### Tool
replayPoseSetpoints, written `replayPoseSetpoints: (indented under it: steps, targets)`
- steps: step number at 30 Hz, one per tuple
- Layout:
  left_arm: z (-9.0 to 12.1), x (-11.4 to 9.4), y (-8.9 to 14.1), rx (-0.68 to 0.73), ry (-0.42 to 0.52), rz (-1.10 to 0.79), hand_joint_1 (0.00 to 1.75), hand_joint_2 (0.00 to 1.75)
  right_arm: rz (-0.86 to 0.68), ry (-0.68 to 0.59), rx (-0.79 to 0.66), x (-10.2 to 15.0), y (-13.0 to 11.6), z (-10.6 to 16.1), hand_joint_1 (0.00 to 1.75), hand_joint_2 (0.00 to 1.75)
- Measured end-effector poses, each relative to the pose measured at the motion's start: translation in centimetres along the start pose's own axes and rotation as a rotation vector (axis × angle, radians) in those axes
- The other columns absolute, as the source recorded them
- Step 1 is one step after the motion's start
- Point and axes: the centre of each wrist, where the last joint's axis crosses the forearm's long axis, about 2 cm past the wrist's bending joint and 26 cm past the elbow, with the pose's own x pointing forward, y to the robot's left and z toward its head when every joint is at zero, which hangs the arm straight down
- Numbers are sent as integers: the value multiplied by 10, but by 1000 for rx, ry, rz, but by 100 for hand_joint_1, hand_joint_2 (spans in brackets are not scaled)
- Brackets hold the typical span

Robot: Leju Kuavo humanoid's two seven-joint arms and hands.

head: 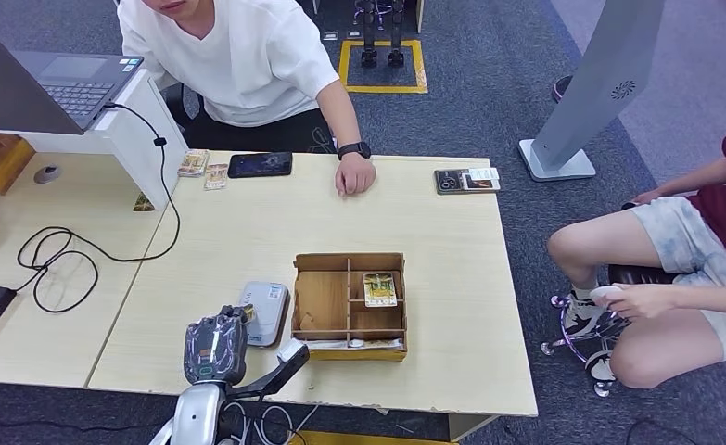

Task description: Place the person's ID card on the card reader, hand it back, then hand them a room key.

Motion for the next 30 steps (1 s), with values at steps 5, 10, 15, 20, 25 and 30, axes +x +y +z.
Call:
replayPoseSetpoints:
  steps: [5, 10, 15, 20, 25, 30]
  targets:
    - [-2, 3, -3, -69, -1, -23, 175, 175, 17, 1, 0, 0, 0, 0, 0, 175]
    - [-3, 4, -4, -81, 1, -26, 175, 175, 21, 1, 0, 0, 0, 0, 0, 175]
    - [-4, 4, -5, -95, 4, -27, 175, 175, 20, 1, 2, 0, 0, 0, 0, 175]
    - [-4, 4, -5, -105, 6, -21, 175, 175, 21, 0, 4, 0, 0, 0, 0, 175]
    - [-4, 4, -5, -107, 8, -16, 175, 175, 21, 1, 4, 0, 0, 0, 0, 175]
    - [-4, 4, -4, -95, 9, -8, 175, 175, 21, 1, 4, 0, 0, 0, 0, 175]
